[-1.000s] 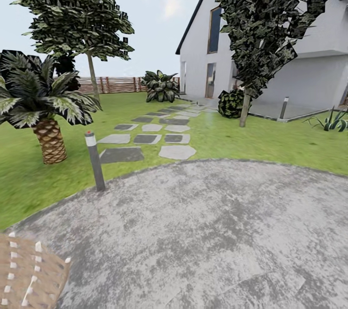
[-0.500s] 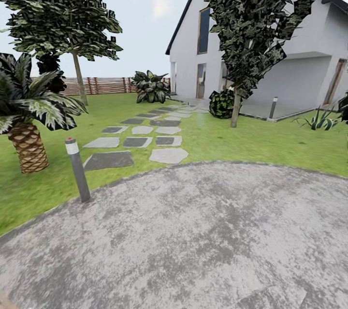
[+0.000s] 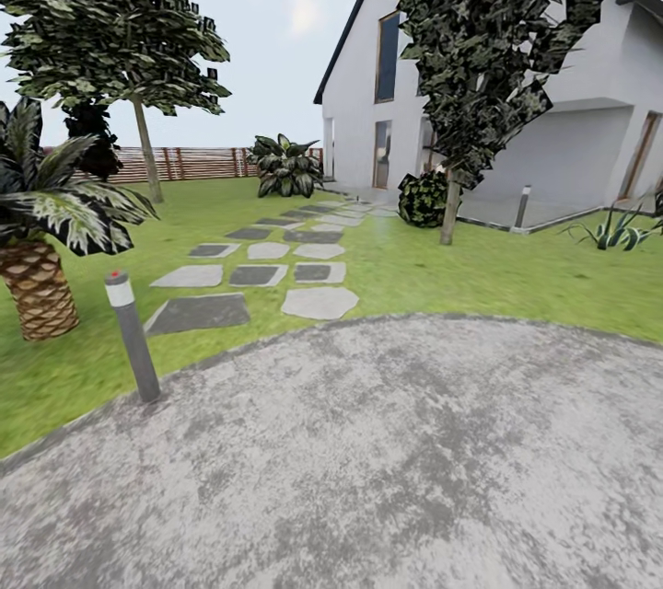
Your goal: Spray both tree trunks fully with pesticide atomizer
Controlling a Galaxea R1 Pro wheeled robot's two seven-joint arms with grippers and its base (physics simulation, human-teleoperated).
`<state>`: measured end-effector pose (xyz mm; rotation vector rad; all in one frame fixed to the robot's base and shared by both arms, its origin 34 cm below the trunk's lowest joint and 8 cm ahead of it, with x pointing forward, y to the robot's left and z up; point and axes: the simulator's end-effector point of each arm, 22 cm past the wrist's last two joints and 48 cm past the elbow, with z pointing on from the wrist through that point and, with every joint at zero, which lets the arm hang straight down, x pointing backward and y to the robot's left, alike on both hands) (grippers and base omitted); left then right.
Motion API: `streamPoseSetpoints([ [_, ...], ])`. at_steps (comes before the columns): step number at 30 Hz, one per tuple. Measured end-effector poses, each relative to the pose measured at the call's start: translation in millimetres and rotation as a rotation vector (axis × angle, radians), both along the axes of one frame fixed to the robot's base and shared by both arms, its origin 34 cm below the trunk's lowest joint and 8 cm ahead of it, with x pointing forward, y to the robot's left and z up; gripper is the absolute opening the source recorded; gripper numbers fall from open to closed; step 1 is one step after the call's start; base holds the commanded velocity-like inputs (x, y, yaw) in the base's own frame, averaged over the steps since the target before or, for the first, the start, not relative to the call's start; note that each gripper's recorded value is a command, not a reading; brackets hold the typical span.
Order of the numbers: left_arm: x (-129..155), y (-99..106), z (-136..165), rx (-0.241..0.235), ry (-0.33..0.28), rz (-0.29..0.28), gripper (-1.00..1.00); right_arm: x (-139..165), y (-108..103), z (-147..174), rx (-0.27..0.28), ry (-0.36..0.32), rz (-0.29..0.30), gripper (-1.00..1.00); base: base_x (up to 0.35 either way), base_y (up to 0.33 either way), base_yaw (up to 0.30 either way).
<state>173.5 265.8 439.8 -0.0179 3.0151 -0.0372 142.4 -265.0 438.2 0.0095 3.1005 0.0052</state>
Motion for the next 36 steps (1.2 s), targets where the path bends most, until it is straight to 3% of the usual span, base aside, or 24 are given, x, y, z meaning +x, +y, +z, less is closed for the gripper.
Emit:
streamPoseSetpoints([
  [26, 0, -1, 0, 0.0, 0.004, -0.002, 1.0, 1, -2, 0, -0.004, -0.002, 0.0, 1.0, 0.334, 0.0, 0.0],
  [31, 4, -1, 0, 0.0, -0.004, -0.002, 1.0, 12, -4, 0, -0.006, -0.025, 0.0, 1.0, 0.334, 0.0, 0.0],
  [36, 26, -1, 2, 0.0, -0.05, -0.003, 1.0, 33, -4, 1, -0.009, -0.066, 0.002, 1.0, 0.334, 0.0, 0.0],
])
